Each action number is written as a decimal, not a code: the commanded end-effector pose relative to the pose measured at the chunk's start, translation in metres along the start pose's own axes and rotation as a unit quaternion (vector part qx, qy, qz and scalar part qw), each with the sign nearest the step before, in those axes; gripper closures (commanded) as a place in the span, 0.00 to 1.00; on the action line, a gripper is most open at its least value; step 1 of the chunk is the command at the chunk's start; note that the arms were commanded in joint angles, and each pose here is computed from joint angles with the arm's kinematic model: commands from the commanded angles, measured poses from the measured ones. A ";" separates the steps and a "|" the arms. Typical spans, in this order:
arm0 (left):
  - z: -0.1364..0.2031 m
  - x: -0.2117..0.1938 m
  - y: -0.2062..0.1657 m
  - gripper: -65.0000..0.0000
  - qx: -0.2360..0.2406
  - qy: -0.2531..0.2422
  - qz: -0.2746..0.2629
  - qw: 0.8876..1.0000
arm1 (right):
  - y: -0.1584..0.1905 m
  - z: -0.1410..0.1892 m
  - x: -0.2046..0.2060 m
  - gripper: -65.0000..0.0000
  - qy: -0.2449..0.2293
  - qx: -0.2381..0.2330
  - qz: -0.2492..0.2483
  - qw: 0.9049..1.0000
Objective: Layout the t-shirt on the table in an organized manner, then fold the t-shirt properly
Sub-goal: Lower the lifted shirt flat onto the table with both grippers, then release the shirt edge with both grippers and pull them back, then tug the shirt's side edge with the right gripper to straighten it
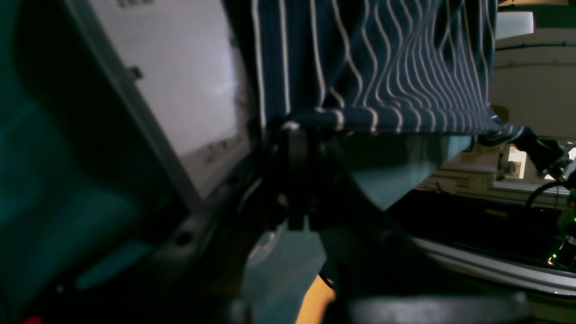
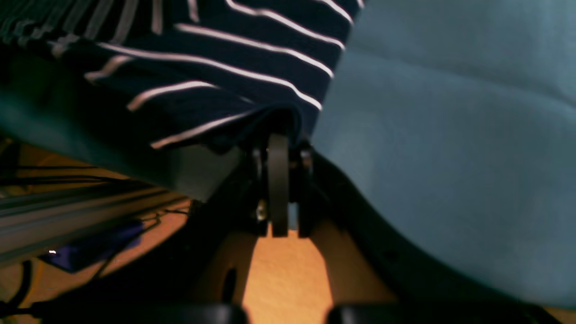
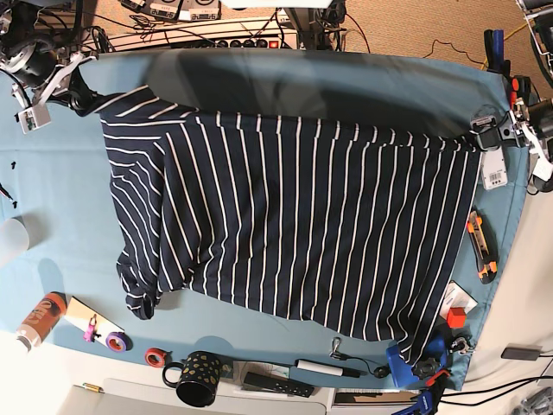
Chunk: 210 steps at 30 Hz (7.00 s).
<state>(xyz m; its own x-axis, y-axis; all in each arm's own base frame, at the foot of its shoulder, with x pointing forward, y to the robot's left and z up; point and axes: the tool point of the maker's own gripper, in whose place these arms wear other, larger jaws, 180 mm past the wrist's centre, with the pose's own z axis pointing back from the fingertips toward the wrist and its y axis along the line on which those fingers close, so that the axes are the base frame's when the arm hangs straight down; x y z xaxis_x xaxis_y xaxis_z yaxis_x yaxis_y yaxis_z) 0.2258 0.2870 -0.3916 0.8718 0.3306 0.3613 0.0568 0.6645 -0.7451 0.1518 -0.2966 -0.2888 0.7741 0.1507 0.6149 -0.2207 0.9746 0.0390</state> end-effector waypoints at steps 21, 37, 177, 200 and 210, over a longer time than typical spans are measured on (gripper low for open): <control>0.011 0.013 0.001 1.00 0.014 -0.001 -0.021 1.000 | -0.033 0.008 -0.010 1.00 0.040 -0.088 0.027 0.995; 0.011 0.107 -0.052 1.00 0.051 -0.035 -0.177 0.982 | -0.032 0.008 -0.004 1.00 0.022 -0.087 0.029 0.996; 0.037 0.068 -0.097 0.50 0.192 -0.101 -0.305 0.927 | -0.125 0.009 -0.047 0.70 0.016 -0.174 -0.135 0.975; 0.035 0.070 -0.101 0.50 0.184 -0.117 -0.302 0.928 | -0.186 -0.137 0.174 0.70 -0.105 -0.122 -0.094 0.982; 0.016 0.060 -0.108 0.50 0.150 -0.150 -0.268 0.940 | -0.159 -0.186 0.170 0.74 -0.065 -0.086 -0.085 0.991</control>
<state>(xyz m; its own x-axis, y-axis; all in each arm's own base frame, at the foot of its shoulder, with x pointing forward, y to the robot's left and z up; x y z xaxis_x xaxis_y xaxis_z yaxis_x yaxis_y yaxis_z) 0.2583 0.2430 -0.2949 0.6206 0.0441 0.7829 0.2536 0.9335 -0.2536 0.4144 -0.3809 -0.3661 0.7633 -0.0342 0.6452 0.0074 0.9990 0.0441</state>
